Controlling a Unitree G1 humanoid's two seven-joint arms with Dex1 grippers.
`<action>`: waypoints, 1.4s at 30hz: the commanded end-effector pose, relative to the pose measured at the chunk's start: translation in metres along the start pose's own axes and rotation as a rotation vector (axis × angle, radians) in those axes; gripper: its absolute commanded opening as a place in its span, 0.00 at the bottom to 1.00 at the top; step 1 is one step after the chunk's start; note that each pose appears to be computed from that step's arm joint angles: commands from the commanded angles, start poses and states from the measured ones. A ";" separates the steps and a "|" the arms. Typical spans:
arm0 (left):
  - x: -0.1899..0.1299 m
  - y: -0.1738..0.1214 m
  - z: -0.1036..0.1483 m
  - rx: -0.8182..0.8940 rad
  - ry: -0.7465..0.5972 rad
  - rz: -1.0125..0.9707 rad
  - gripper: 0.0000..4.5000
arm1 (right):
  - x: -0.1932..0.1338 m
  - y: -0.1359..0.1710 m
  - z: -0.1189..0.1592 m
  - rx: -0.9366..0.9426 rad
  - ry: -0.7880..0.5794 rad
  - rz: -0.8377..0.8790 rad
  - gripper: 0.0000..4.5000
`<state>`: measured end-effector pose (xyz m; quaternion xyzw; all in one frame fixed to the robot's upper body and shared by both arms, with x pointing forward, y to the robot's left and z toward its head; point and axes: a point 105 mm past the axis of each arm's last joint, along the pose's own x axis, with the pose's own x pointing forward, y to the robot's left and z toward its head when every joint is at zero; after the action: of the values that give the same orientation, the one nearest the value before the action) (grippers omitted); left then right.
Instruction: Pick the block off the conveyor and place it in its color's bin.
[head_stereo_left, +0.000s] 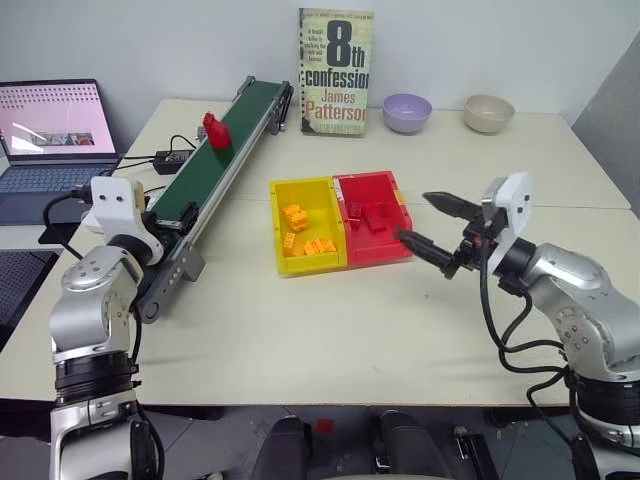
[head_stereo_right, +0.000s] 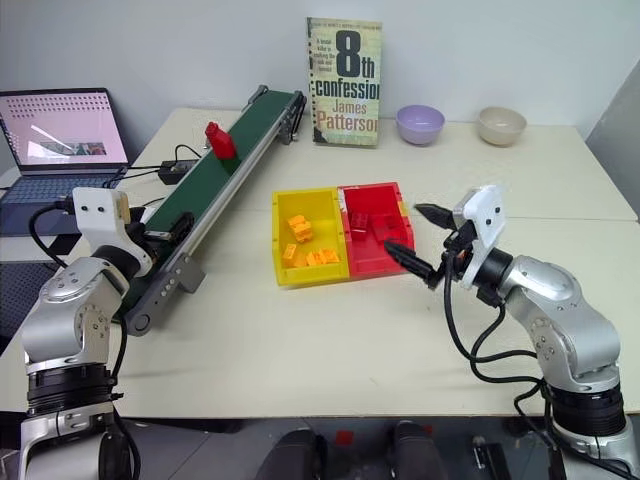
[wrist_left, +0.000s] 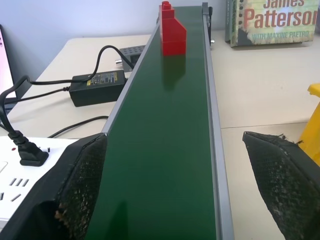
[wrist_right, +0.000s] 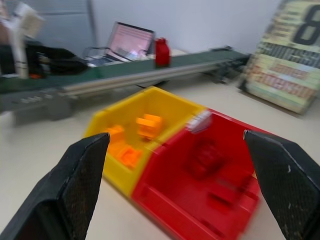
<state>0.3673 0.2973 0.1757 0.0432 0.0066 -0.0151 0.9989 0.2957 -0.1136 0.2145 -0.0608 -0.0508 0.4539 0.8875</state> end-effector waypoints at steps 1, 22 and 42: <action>0.002 0.000 0.017 0.020 -0.055 0.008 1.00 | 0.001 0.017 0.016 -0.029 -0.023 0.106 1.00; 0.026 -0.003 0.014 0.015 -0.032 0.032 1.00 | 0.005 0.030 0.025 -0.037 -0.024 0.136 1.00; 0.018 0.018 0.007 -0.001 -0.028 0.115 0.44 | 0.006 0.028 0.028 -0.019 -0.030 0.129 1.00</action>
<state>0.3910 0.3047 0.1677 0.0370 0.0180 0.0259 0.9988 0.2760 -0.0907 0.2239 -0.0608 -0.0375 0.5082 0.8583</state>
